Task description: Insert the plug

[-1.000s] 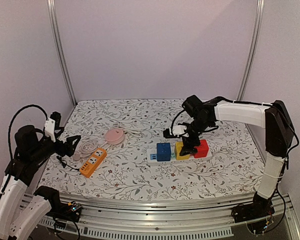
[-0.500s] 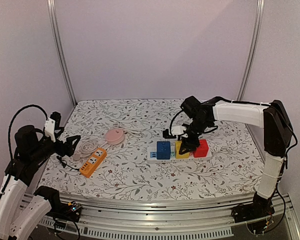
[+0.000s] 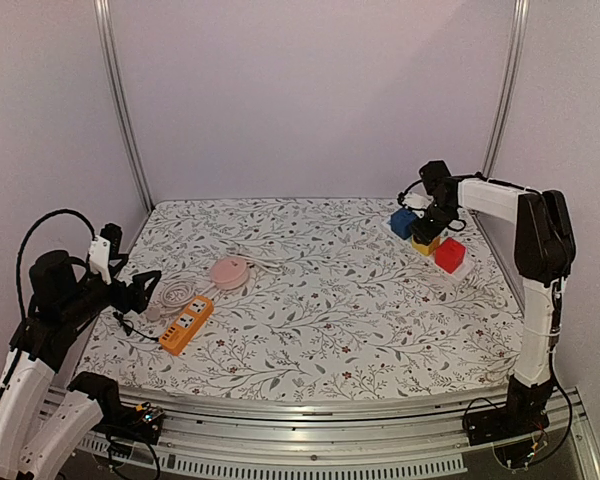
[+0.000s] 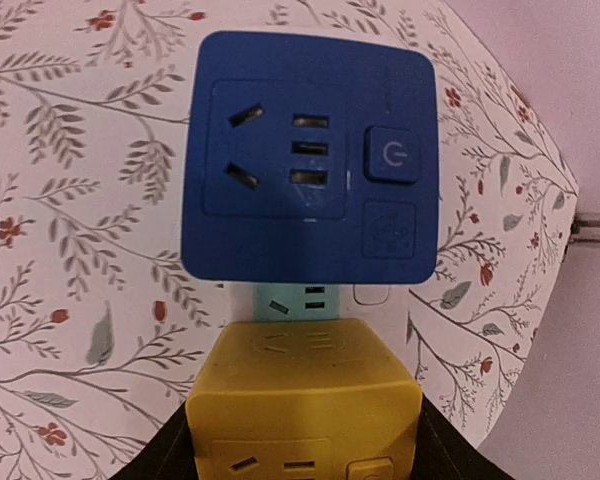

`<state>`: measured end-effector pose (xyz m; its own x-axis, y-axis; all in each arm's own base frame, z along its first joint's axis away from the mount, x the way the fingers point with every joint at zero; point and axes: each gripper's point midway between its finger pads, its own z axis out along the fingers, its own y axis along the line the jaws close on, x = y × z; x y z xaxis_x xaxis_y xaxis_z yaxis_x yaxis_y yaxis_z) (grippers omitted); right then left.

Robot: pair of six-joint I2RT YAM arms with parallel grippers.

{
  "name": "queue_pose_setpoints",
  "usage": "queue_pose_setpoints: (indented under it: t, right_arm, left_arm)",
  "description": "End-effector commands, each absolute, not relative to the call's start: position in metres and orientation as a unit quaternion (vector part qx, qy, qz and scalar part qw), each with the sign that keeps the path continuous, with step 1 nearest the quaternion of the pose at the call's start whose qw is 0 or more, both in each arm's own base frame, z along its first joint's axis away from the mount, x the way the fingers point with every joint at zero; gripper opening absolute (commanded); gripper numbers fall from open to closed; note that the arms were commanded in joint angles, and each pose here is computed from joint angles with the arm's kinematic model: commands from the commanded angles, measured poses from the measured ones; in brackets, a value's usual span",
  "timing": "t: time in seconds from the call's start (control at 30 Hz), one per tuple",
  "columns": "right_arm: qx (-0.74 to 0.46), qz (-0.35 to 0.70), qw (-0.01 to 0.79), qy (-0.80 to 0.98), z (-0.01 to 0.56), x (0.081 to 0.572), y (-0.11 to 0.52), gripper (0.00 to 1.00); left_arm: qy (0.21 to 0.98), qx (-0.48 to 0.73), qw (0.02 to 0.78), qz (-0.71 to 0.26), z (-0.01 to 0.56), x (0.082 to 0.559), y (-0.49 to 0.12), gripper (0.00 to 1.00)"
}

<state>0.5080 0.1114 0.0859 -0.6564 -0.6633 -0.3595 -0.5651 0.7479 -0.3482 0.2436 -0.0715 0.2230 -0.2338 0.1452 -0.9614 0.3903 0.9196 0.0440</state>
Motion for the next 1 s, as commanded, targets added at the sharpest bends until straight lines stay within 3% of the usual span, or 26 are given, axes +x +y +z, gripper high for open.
queue_pose_setpoints:
  t: [0.0,0.33,0.53,0.77,0.97]
  right_arm:
    - [-0.238,-0.167,0.156,0.944,0.039,0.508,0.038,0.43]
    - [-0.254,-0.122,0.154,0.947,0.03,0.517,0.049,0.58]
    - [-0.256,-0.131,0.148,0.946,0.031,0.515,0.044,0.98]
    - [-0.254,-0.115,0.208,0.937,0.084,0.526,0.054,0.99]
    - [-0.216,-0.09,0.324,0.917,0.183,0.532,0.065,0.99]
  left_arm:
    - [0.779,0.17,0.595,-0.102,0.22,0.244,-0.07,0.96]
    - [0.781,0.171,0.591,-0.109,0.219,0.243,-0.072,0.96]
    - [0.786,0.161,0.585,-0.118,0.22,0.242,-0.072,0.97]
    - [0.819,0.118,0.545,-0.136,0.225,0.248,-0.069,0.95]
    - [0.891,0.121,0.435,-0.042,0.244,0.275,-0.044,0.92]
